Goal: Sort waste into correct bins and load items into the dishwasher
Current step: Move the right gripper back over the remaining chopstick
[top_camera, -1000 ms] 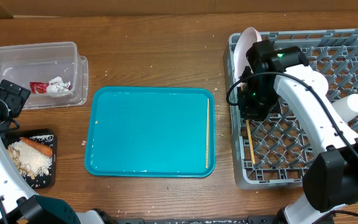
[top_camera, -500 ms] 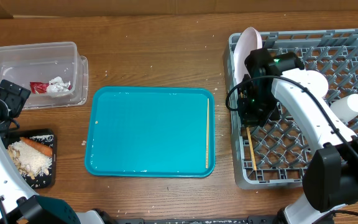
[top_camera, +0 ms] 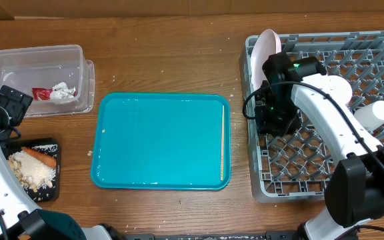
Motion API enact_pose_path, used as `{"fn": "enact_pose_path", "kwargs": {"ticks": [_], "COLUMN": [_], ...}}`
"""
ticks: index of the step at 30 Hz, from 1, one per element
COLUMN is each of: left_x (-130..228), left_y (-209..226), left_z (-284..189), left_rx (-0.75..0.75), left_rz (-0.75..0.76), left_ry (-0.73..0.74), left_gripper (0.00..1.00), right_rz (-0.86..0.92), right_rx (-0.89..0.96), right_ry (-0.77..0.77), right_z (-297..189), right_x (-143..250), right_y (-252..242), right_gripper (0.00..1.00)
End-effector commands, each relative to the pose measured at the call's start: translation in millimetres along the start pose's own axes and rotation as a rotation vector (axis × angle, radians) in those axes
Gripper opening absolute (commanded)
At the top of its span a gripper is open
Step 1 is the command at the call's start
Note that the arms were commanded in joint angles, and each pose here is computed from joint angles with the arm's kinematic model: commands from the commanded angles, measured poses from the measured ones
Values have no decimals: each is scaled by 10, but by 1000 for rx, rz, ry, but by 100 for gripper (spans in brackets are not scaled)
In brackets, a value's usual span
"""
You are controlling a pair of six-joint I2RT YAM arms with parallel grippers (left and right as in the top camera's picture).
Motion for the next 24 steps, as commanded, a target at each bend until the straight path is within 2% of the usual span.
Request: {"fn": "enact_pose_path", "kwargs": {"ticks": [1,7,11,17,19,24], "left_x": [-14,-14,-15,-15,-15,-15], "left_y": [-2,-2,-3,-3,-3,-3], "left_z": [-5,-5,-5,-5,-5,-5], "left_rx": [-4,-4,-4,-4,-4,-4], "left_rz": [10,10,10,10,10,10], "left_ry": [-6,-6,-6,-6,-6,-6], "left_gripper": [100,100,100,100,100,100], "right_rz": [32,21,-49,-184,-221,-65], "right_rx": [4,-37,-169,-189,-189,-34], "right_ry": [-28,-178,-242,-292,-284,-251], "right_z": [-205,-689,-799,-651,-535,-100], "right_x": [-6,-12,-44,-192,-227,-398], "right_y": [38,207,537,972,1114,1107], "right_gripper": [43,46,51,80,100,100]}}
Point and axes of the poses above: each gripper's point midway between its finger pads, its own z axis out along the fingers, its own y axis along the line the jaws close on, x = y × z, the point moved 2 cm from there along -z, back along the fingers, and after that the axes turned 4 degrees about -z, right-handed, at the moved point
